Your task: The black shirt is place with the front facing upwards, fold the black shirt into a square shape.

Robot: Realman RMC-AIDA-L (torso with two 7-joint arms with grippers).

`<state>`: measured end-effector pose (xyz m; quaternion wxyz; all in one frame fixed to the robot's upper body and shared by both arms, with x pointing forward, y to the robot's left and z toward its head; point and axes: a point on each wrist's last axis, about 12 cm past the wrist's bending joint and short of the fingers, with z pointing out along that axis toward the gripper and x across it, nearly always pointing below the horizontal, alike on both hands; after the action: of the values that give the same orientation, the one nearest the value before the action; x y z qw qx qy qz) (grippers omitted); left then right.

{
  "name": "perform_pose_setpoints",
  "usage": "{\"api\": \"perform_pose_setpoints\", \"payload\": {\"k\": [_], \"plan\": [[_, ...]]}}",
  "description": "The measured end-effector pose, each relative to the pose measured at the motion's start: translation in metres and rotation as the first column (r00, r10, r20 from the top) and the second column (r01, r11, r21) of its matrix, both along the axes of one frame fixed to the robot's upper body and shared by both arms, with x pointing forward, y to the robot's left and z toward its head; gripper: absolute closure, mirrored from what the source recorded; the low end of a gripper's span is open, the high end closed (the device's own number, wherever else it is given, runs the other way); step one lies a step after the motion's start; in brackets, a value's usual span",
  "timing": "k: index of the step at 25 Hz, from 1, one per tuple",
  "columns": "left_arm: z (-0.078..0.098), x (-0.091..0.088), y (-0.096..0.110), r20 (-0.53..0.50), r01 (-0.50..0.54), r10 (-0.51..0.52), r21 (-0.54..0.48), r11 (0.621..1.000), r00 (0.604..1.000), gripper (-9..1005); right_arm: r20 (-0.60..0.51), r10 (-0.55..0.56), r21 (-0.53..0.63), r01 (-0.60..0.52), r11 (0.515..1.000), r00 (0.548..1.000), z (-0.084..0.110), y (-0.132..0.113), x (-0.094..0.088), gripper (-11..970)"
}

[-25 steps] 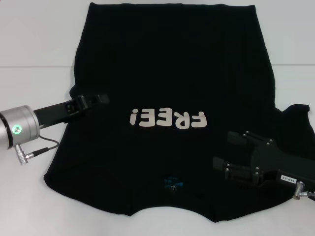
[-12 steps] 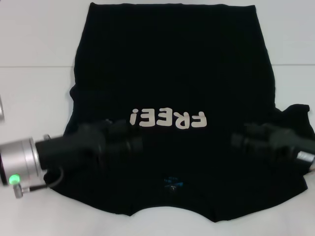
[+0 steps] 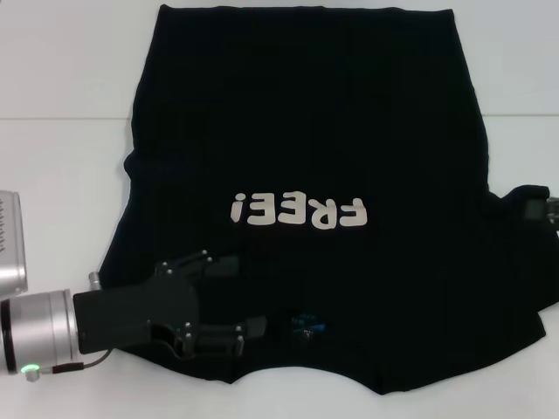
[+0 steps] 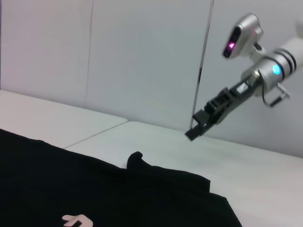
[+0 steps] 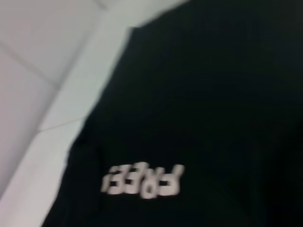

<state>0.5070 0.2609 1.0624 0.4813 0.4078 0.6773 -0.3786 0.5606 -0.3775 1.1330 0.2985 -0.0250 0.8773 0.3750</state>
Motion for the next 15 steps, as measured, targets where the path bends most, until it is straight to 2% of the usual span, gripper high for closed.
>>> {"api": "perform_pose_setpoints", "payload": {"k": [4, 7, 10, 15], "plan": [[-0.001, -0.002, 0.002, 0.003, 0.005, -0.005, 0.011, 1.0, 1.0, 47, -0.098, -0.107, -0.103, 0.097, 0.99, 0.989, 0.023, -0.021, 0.004, 45], [-0.002, -0.003, 0.003, 0.0, 0.004, -0.004, 0.013, 1.0, 1.0, 48, -0.159, -0.173, -0.211, 0.138, 0.968, 0.972, 0.031, -0.031, 0.004, 45], [-0.003, -0.005, 0.004, 0.002, 0.003, -0.003, 0.016, 1.0, 1.0, 48, -0.216, -0.182, -0.256, 0.125, 0.959, 0.959, 0.026, -0.033, 0.001, 45], [-0.005, -0.007, 0.004, 0.012, 0.001, -0.001, 0.016, 1.0, 1.0, 48, -0.251, -0.191, -0.263, 0.123, 0.957, 0.949, 0.014, -0.033, -0.001, 44]]}}
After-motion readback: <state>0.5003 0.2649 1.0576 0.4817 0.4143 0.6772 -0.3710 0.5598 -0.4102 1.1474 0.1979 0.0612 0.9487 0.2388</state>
